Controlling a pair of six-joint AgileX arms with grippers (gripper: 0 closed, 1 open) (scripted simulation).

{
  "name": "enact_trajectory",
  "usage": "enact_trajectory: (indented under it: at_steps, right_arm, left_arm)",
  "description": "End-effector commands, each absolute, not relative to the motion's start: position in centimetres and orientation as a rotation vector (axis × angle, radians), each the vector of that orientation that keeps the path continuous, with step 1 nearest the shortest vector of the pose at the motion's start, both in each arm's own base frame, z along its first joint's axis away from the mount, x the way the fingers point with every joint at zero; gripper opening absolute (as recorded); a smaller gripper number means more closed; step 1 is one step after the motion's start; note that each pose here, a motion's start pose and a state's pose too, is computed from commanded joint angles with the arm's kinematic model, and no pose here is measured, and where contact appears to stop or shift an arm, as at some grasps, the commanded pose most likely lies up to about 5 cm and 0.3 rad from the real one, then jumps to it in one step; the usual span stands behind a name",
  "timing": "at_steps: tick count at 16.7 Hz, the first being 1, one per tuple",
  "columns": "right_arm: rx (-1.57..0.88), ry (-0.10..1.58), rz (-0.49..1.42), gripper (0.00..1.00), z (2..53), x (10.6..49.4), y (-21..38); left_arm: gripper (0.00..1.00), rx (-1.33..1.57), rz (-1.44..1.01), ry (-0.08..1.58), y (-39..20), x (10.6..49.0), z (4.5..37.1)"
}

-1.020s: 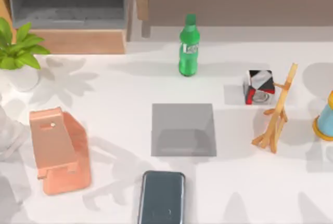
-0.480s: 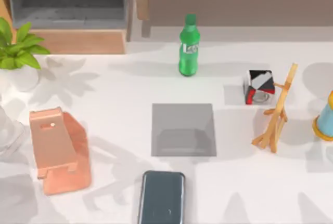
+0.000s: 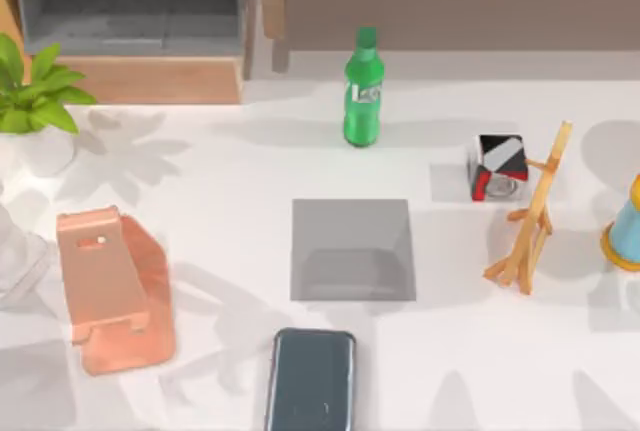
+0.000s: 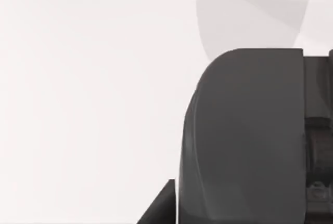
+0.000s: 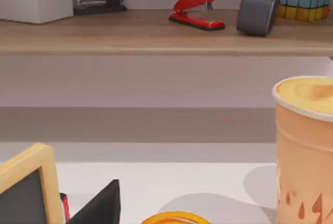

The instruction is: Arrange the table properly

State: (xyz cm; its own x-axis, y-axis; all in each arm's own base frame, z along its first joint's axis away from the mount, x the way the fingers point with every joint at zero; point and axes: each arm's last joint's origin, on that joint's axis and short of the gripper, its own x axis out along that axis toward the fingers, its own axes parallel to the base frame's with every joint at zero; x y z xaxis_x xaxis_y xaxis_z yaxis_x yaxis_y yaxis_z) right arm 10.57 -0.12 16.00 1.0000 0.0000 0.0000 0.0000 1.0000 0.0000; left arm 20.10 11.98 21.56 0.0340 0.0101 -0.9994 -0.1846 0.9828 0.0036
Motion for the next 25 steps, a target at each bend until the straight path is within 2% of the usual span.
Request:
enact_trajectory:
  at_steps: [3,7,10,13,16,21,25]
  right_arm:
    - [0.0,0.0,0.0,1.0,16.0,10.6,-0.1]
    - [0.0,0.0,0.0,1.0,16.0,10.6,-0.1]
    - [0.0,0.0,0.0,1.0,16.0,10.6,-0.1]
    - [0.0,0.0,0.0,1.0,16.0,10.6,-0.1]
    - [0.0,0.0,0.0,1.0,16.0,10.6,-0.1]
    - [0.0,0.0,0.0,1.0,16.0,10.6,-0.1]
    - [0.0,0.0,0.0,1.0,16.0,10.6,-0.1]
  left_arm:
    - [0.0,-0.083,0.143,1.443,11.0,21.6,24.4]
    - [0.0,-0.026,0.073,1.313,7.6,25.7,29.0]
    - [0.0,-0.043,-0.023,1.319,2.8,30.3,29.7]
    - [0.0,-0.078,-0.093,1.404,-4.2,34.9,27.7]
    - [0.0,-0.082,-0.111,1.504,-12.8,37.6,24.0]
    - [0.0,-0.014,-0.054,1.583,-25.7,36.6,17.0]
    - [0.0,0.008,-0.018,1.551,-30.3,35.1,14.5]
